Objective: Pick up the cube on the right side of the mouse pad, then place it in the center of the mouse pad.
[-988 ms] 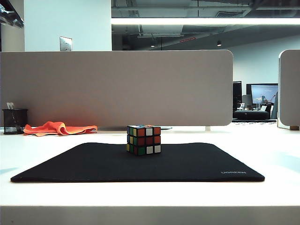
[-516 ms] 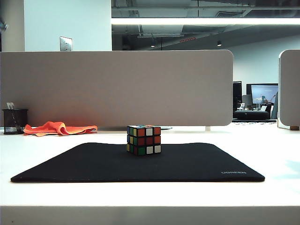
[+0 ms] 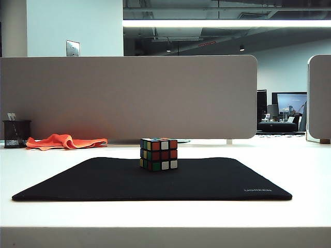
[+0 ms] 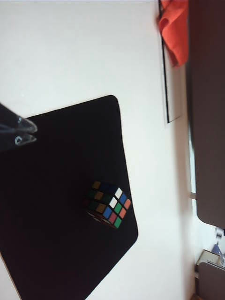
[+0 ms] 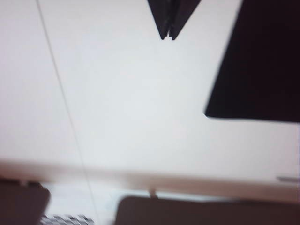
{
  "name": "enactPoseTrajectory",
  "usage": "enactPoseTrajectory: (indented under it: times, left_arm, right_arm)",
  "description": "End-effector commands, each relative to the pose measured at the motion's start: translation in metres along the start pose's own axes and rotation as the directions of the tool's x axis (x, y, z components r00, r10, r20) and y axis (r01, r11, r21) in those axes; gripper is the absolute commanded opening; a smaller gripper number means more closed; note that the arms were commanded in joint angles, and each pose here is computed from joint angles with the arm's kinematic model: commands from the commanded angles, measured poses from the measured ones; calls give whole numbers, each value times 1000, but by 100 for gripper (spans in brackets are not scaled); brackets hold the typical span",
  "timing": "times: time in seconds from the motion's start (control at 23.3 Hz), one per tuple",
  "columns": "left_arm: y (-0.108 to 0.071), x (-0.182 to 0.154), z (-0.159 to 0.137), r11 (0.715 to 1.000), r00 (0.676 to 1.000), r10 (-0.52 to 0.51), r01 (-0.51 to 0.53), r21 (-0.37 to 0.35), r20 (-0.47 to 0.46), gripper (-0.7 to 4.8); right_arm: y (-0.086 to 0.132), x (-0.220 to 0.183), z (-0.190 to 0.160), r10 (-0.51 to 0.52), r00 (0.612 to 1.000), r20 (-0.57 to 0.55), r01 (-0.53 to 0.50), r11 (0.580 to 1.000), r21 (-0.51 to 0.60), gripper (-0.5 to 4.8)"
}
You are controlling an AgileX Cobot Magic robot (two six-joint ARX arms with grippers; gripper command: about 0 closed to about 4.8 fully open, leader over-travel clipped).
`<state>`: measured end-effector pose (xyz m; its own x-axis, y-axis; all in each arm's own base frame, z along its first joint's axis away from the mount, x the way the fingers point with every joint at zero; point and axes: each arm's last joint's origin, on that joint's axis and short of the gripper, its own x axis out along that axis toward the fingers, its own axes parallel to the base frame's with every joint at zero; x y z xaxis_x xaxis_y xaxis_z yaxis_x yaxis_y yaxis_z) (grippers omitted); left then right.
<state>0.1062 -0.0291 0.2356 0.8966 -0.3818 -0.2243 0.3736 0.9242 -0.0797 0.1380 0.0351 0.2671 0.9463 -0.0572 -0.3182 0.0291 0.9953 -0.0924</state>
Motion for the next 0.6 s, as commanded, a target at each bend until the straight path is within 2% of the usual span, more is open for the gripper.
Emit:
enactPoseTrajectory:
  times: [0.04, 0.09, 0.13, 0.34, 0.47, 0.6]
  left_arm:
    - [1, 3, -6, 999, 1000, 5, -5, -43, -2, -6]
    - [2, 4, -8, 999, 1000, 17, -17, -42, -3, -6]
    - [3, 7, -15, 998, 999, 42, -42, -37, 4, -6]
    - [6, 16, -35, 998, 998, 46, -44, -33, 47, -6]
    - [7, 19, -44, 998, 996, 62, -60, -32, 66, -6]
    - [9, 23, -59, 998, 995, 65, -63, -31, 77, -6]
  right_arm:
    - [-1, 3, -19, -54, 995, -78, 53, 999, -13, 28]
    - [-1, 4, -22, -66, 996, -68, 65, 998, -9, 54]
    - [-1, 6, -27, -87, 996, -11, 87, 996, 16, 58]
    - [-4, -1, -44, -76, 984, 160, 61, 994, 95, 55]
    - [-5, -6, -54, -24, 978, 206, 3, 995, 103, 53]
    - [-4, -8, -79, 50, 972, 231, -64, 996, 57, 53]
